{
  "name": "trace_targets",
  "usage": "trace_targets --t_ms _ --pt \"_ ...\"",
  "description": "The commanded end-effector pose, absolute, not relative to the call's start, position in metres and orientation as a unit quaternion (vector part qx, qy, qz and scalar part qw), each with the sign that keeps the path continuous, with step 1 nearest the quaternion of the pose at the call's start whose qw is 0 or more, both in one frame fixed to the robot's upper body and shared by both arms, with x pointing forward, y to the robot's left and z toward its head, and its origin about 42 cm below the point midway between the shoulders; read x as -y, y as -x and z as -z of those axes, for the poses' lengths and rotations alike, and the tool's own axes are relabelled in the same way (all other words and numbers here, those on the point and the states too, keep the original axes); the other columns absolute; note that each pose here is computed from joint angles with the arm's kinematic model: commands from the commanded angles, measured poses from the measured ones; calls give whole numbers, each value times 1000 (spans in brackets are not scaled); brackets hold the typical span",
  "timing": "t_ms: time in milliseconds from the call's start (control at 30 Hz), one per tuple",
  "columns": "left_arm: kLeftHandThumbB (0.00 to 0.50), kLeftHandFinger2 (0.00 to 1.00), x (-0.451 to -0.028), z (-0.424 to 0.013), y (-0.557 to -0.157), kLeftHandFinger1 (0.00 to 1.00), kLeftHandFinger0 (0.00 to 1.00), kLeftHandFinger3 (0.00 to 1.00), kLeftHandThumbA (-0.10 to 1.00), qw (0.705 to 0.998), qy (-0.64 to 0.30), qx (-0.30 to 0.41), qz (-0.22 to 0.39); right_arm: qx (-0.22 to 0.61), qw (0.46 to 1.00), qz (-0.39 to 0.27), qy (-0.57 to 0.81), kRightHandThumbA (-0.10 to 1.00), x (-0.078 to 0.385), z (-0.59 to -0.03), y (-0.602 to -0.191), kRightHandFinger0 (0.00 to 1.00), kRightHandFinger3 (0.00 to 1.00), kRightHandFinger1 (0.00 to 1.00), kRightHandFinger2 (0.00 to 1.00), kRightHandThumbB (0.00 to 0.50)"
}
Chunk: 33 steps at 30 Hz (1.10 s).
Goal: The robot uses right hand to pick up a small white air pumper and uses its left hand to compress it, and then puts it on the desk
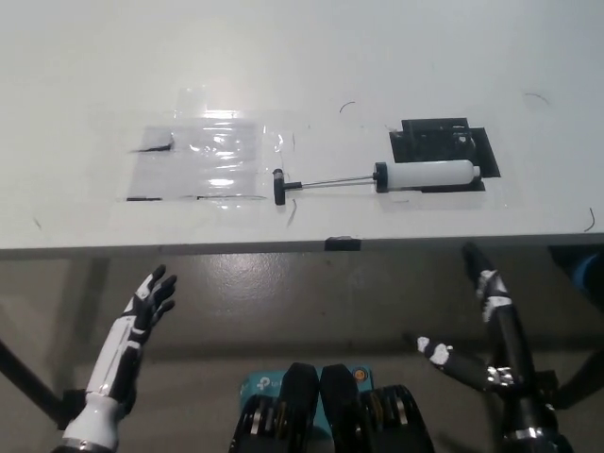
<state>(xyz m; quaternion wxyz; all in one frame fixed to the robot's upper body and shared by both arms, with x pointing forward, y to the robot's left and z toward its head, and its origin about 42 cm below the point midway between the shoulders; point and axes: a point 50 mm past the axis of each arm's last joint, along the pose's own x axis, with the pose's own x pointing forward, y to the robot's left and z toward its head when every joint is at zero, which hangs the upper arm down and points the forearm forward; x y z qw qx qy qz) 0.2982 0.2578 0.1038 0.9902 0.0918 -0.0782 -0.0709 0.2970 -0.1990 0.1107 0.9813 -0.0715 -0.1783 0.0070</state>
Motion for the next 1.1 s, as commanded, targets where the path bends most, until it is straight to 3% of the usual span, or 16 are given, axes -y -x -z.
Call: trace_targets --t_ms 0,133,300,333,367,400,467,533,600,733,933,1067 --pt "137 1000 -251 -113 -303 1000 1000 1000 1000 984 -101 115 94 275 956 41 98 957 207 -146 -294 1000 1000 1000 1000 145" --pt "130 1000 -252 -113 -304 1000 1000 1000 1000 983 -106 119 92 306 938 28 160 883 218 -188 -312 1000 1000 1000 1000 67" --pt "135 1000 -253 -109 -301 1000 1000 1000 1000 984 -100 114 90 297 923 -25 242 794 231 -256 -358 1000 1000 1000 1000 181" --pt "133 1000 -253 -108 -299 1000 1000 1000 1000 985 -98 112 88 284 920 -42 268 829 233 -266 -365 1000 1000 1000 1000 223" --pt "132 1000 -254 -108 -298 1000 1000 1000 1000 985 -99 113 86 274 915 -53 293 859 234 -274 -371 1000 1000 1000 1000 223" --pt "130 1000 -254 -109 -298 1000 1000 1000 1000 985 -100 113 86 247 907 -90 328 879 236 -293 -388 1000 1000 1000 1000 280" --pt "127 1000 -256 -109 -298 1000 1000 1000 1000 985 -101 112 84 226 894 -131 365 858 237 -313 -411 1000 1000 1000 1000 294" --pt "126 1000 -257 -103 -287 1000 1000 1000 1000 986 -101 105 83 194 886 -160 389 856 234 -317 -429 1000 1000 1000 1000 357" --pt "120 1000 -258 -101 -283 1000 1000 1000 1000 987 -100 101 79 154 864 -197 436 989 229 -324 -456 1000 1000 1000 1000 411" --pt "103 1000 -261 -101 -280 1000 1000 1000 1000 987 -98 101 74 85 857 -236 451 1000 221 -333 -501 1000 1000 1000 1000 441" --pt "124 1000 -261 -98 -278 1000 1000 1000 1000 988 -101 95 71 -15 823 -244 513 1000 207 -347 -551 1000 1000 1000 1000 499" --pt "125 1000 -262 -97 -278 1000 1000 1000 1000 988 -104 93 70 -63 828 -241 502 1000 198 -351 -572 1000 1000 1000 1000 488"
